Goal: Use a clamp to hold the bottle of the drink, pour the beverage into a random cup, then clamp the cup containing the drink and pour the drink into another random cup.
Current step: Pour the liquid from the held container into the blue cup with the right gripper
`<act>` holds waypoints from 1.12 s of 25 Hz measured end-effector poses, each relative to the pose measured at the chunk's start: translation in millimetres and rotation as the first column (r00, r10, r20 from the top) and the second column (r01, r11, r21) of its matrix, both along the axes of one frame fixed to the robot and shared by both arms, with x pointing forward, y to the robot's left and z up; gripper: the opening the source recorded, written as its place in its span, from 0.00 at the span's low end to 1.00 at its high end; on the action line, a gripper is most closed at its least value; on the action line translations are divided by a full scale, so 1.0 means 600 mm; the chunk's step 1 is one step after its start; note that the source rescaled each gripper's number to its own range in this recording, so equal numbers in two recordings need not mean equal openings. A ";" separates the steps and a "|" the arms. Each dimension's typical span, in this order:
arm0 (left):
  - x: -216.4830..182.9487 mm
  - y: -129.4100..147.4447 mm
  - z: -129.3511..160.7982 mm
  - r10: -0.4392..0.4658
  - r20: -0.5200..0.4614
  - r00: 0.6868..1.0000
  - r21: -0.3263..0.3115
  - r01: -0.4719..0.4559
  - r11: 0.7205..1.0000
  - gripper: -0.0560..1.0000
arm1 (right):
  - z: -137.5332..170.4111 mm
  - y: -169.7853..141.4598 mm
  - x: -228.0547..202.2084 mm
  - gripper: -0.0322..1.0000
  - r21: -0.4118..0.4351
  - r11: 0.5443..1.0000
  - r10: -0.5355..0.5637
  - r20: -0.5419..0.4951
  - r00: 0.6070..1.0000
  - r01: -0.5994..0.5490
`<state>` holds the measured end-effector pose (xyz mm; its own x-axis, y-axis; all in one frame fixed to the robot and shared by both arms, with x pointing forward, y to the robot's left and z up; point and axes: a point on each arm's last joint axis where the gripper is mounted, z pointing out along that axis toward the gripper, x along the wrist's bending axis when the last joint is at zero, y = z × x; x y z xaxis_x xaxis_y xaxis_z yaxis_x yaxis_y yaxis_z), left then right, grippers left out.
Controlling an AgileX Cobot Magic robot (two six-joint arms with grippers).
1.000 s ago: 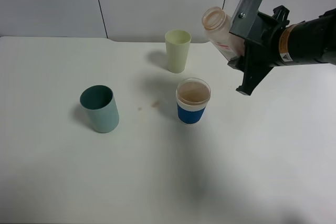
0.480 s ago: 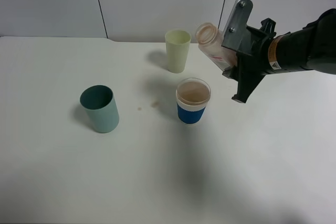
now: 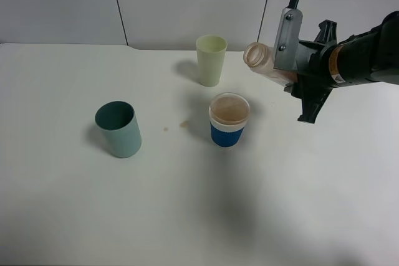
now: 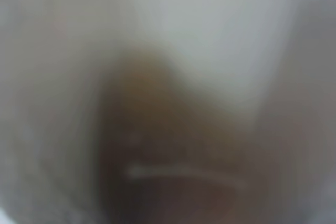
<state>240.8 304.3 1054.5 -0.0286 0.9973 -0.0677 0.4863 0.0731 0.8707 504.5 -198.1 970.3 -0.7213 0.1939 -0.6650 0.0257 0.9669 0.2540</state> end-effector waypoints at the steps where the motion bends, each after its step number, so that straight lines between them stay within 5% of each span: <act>1: 0.000 0.000 0.000 0.000 0.000 1.000 0.000 0.000 1.000 0.53 | 0.000 0.001 0.000 0.05 0.002 1.000 0.003 0.001 1.000 -0.003; 28: 0.000 0.000 0.000 0.000 0.000 1.000 0.000 0.000 1.000 0.53 | -0.016 0.012 -0.001 0.05 -0.185 0.975 0.127 0.002 0.992 -0.124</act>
<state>240.8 304.3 1054.5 -0.0286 0.9973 -0.0677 0.4863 0.0731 0.8707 503.6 -190.8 960.6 -0.7230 -0.0241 -0.6905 -0.1010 0.9923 0.0711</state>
